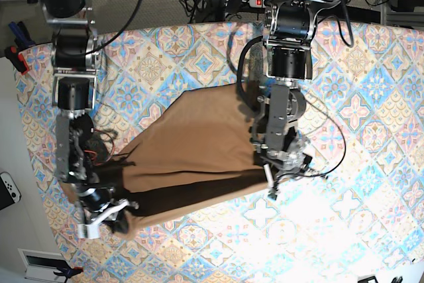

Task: Layout the t-shirt on the table in an organized manner, then fold the t-shirt properly
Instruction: 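Lift the brown shirt off the table holding both ends with both grippers, then swing the shirt down onto the table and release it from the right gripper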

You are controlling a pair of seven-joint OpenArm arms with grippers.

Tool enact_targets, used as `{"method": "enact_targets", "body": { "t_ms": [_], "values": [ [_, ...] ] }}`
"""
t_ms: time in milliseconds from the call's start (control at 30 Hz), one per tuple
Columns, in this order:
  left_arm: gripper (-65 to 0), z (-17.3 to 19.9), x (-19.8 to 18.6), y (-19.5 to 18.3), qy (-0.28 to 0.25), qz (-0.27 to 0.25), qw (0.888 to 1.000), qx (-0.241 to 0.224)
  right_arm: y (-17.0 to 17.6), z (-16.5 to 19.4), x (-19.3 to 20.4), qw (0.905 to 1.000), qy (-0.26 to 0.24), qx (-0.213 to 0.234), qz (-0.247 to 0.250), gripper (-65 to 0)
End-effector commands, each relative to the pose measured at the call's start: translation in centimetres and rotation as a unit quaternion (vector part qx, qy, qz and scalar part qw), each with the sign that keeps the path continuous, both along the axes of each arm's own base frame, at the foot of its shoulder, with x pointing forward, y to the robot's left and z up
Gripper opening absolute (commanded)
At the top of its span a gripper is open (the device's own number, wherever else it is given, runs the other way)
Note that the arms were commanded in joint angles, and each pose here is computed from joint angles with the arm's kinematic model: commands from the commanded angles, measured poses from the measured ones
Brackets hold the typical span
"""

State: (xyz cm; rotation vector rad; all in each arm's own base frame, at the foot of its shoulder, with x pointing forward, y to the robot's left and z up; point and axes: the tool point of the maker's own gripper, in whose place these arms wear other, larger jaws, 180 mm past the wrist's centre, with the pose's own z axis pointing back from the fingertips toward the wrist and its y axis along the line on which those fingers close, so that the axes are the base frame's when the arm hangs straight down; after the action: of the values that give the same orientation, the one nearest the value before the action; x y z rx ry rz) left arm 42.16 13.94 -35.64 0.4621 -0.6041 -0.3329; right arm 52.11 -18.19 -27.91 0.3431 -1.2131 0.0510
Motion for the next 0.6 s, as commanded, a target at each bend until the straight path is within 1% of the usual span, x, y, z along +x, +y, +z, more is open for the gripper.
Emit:
{"method": "enact_targets", "body": {
  "t_ms": [0, 67, 167, 200, 267, 300, 367, 400, 433, 500, 533, 567],
  "values": [
    [-65.0, 1.3, 1.0, 0.7, -0.023, 0.009, 1.0, 0.005, -0.5, 2.5, 1.4, 0.9996, -0.028, -0.007, -0.002, -65.0],
    [-65.0, 0.6, 0.9, 1.3, -0.017, 0.017, 1.0, -0.001, 0.9, 2.9, 2.6, 0.9993, -0.029, -0.018, 0.014, -65.0],
    [-65.0, -0.2, 0.3, 2.5, -0.01, 0.038, 0.999, -0.01, 3.5, 1.2, 3.6, 0.9988, -0.005, -0.03, 0.038, -65.0],
    [-65.0, -0.3, 0.1, 3.0, -0.009, 0.047, 0.999, -0.013, 4.7, 1.6, 4.2, 0.9982, -0.007, -0.035, 0.048, -65.0],
    [-65.0, -0.7, -0.3, 3.6, -0.006, 0.062, 0.998, -0.022, 8.1, 1.9, 5.4, 0.9958, -0.005, -0.05, 0.077, -65.0],
    [-65.0, -0.8, -0.4, 3.9, -0.005, 0.068, 0.997, -0.025, 10.0, 1.7, 5.6, 0.9934, 0.002, -0.064, 0.095, -59.9],
    [-65.0, -1.0, -0.6, 4.1, -0.002, 0.072, 0.997, -0.026, 12.2, 1.0, 5.8, 0.9847, 0.009, -0.119, 0.127, -45.3],
    [-65.0, -1.0, -0.7, 4.2, -0.002, 0.072, 0.997, -0.027, 13.1, 0.4, 5.7, 0.9765, 0.014, -0.156, 0.148, -37.8],
    [-65.0, -1.3, -0.9, 4.2, 0.002, 0.073, 0.997, -0.027, 14.0, 0.0, 5.5, 0.9663, 0.014, -0.194, 0.168, -30.6],
    [-65.0, -2.0, -1.5, 4.1, 0.01, 0.072, 0.997, -0.026, 16.5, -1.8, 4.3, 0.9411, 0.022, -0.26, 0.215, -16.5],
    [-65.0, -2.0, -1.5, 4.1, 0.01, 0.072, 0.997, -0.026, 18.1, -2.2, 3.8, 0.9312, 0.02, -0.278, 0.235, -11.1],
    [-65.0, -2.1, -1.6, 4.1, 0.011, 0.074, 0.997, -0.026, 19.5, -2.1, 3.5, 0.9264, 0.014, -0.284, 0.247, -7.0]
  ]
}}
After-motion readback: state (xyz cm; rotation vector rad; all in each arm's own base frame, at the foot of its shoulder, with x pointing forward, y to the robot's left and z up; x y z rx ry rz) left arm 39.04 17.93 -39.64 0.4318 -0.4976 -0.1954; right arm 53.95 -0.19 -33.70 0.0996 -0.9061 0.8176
